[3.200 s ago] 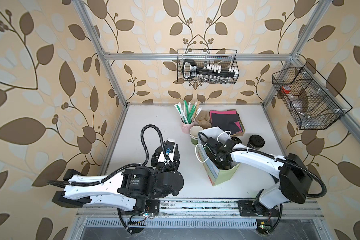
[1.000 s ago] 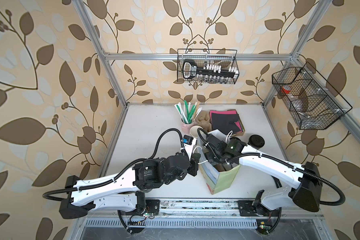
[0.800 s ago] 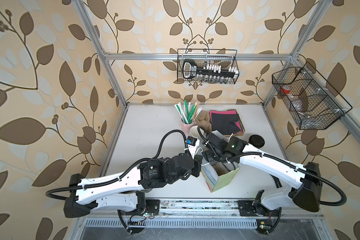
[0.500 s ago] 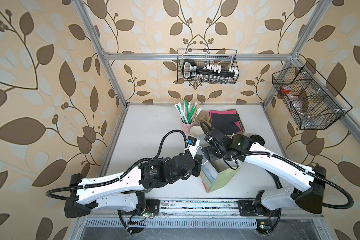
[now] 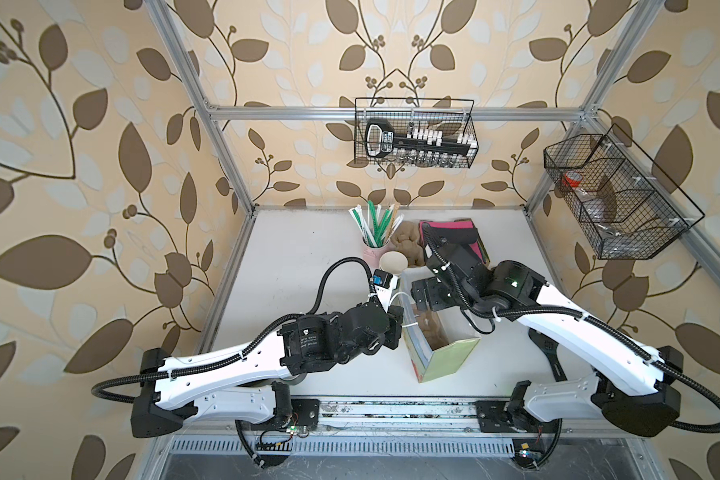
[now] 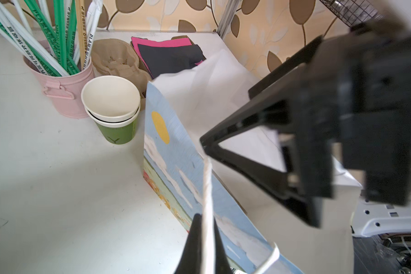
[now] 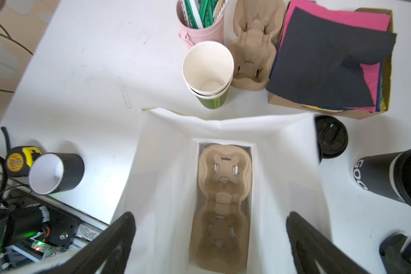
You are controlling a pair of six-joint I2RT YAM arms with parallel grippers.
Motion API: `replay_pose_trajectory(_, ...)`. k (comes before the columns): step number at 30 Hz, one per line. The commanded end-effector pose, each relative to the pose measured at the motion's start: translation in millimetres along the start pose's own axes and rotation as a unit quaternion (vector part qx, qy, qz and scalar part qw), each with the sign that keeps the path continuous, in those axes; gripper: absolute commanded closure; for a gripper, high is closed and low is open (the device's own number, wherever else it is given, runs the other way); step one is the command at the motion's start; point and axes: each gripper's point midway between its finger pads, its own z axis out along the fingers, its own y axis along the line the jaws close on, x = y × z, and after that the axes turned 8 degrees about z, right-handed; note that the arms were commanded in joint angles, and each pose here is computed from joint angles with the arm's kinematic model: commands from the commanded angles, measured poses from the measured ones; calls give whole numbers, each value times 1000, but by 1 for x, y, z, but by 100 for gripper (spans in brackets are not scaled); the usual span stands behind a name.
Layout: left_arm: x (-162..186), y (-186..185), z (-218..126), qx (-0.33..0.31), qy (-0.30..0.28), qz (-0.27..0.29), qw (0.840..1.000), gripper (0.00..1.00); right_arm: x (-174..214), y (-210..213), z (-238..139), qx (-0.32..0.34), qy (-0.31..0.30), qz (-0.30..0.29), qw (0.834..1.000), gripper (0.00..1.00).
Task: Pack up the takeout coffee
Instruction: 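Lift the right gripper out of the bag while left grips the bag handle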
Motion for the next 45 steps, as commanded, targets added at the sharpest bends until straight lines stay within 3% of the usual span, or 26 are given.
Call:
replay_pose_trajectory(1, -8, 8, -1, -12, -18, 5, 1000, 100, -3, -7, -17, 3, -11, -11, 1000, 0)
replay_pose_trajectory(10, -4, 15, 4, -30, -10, 10, 999, 100, -24, -6, -60, -60, -60, -1, 996, 2)
replay_pose_trajectory(14, -5, 16, 3, -34, -10, 10, 999, 100, -22, -7, -59, -116, -53, 14, 992, 3)
replay_pose_trajectory(21, -5, 15, 3, -35, -6, 11, 999, 100, -21, 22, -81, -279, -70, 19, 958, 4)
replay_pose_trajectory(30, -9, 10, 4, -26, -3, 11, 1000, 100, -14, 25, -61, -331, -63, 41, 941, 2)
replay_pose_trajectory(39, -11, 13, 1, -35, -5, 11, 999, 100, -38, 36, -103, -424, -127, 20, 897, 2)
replay_pose_trajectory(45, -10, 20, 3, -59, -1, 12, 998, 100, -47, 58, -132, -527, -119, 6, 841, 3)
